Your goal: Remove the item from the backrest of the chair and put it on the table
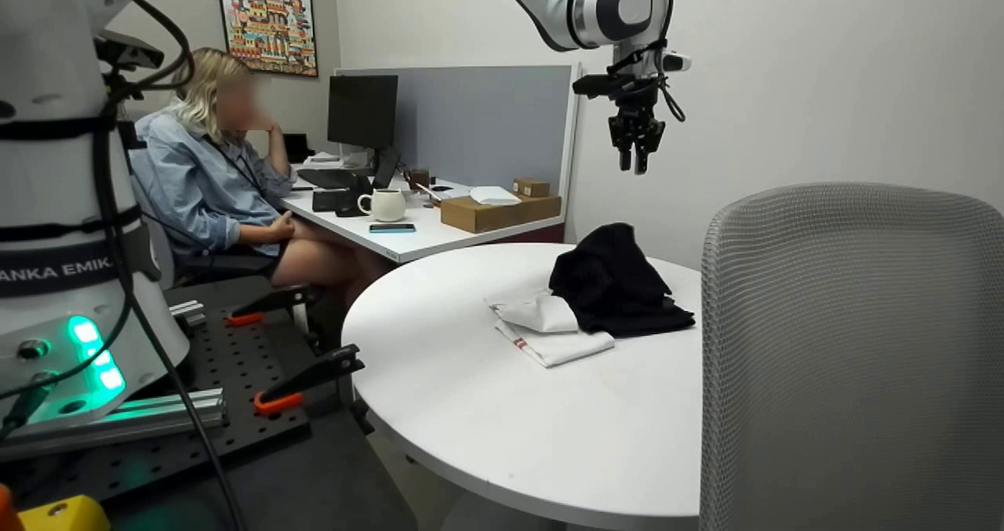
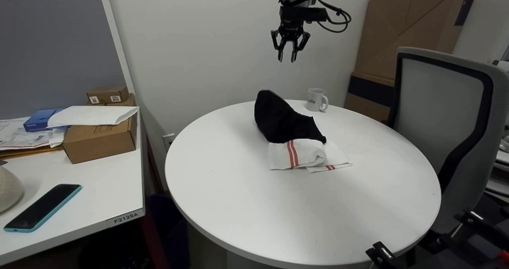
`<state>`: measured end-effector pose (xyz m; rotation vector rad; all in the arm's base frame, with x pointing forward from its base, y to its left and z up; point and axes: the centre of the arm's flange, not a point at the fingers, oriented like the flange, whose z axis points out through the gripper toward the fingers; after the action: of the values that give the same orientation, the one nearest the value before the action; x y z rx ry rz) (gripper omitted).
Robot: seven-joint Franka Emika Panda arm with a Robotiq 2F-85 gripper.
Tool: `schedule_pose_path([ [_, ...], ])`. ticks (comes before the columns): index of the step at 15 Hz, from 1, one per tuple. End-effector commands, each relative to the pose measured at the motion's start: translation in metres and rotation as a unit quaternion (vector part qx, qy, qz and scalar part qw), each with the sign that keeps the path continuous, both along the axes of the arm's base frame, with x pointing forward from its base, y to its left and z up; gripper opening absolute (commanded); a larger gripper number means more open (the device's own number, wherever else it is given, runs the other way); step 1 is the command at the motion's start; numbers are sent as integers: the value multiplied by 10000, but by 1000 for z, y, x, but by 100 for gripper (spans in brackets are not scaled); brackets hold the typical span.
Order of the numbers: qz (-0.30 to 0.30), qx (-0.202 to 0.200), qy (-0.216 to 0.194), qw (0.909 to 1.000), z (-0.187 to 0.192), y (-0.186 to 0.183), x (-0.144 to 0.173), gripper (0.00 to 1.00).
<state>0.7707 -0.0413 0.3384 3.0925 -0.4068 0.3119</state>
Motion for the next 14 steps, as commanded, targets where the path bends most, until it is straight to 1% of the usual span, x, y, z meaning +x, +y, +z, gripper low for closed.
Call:
schedule_pose_path([
  [1, 196, -85, -216, 9995, 4, 10, 6, 78],
  [2, 240, -50, -302, 9992, 8, 12, 2, 84],
  [3, 271, -53, -382, 9989, 12, 13, 0, 93],
  [4, 315, -42, -490, 9983, 17, 13, -6, 99],
  [5, 362, -7, -570, 9977, 22, 11, -10, 100],
  [7, 533, 122, -648, 9964, 32, 2, -29, 100],
  [9, 876, 199, -507, 9947, 37, -9, -56, 100],
  [10, 1023, 225, -420, 9936, 37, -18, -74, 100],
  [14, 1370, 212, -211, 9901, 39, -46, -124, 100],
])
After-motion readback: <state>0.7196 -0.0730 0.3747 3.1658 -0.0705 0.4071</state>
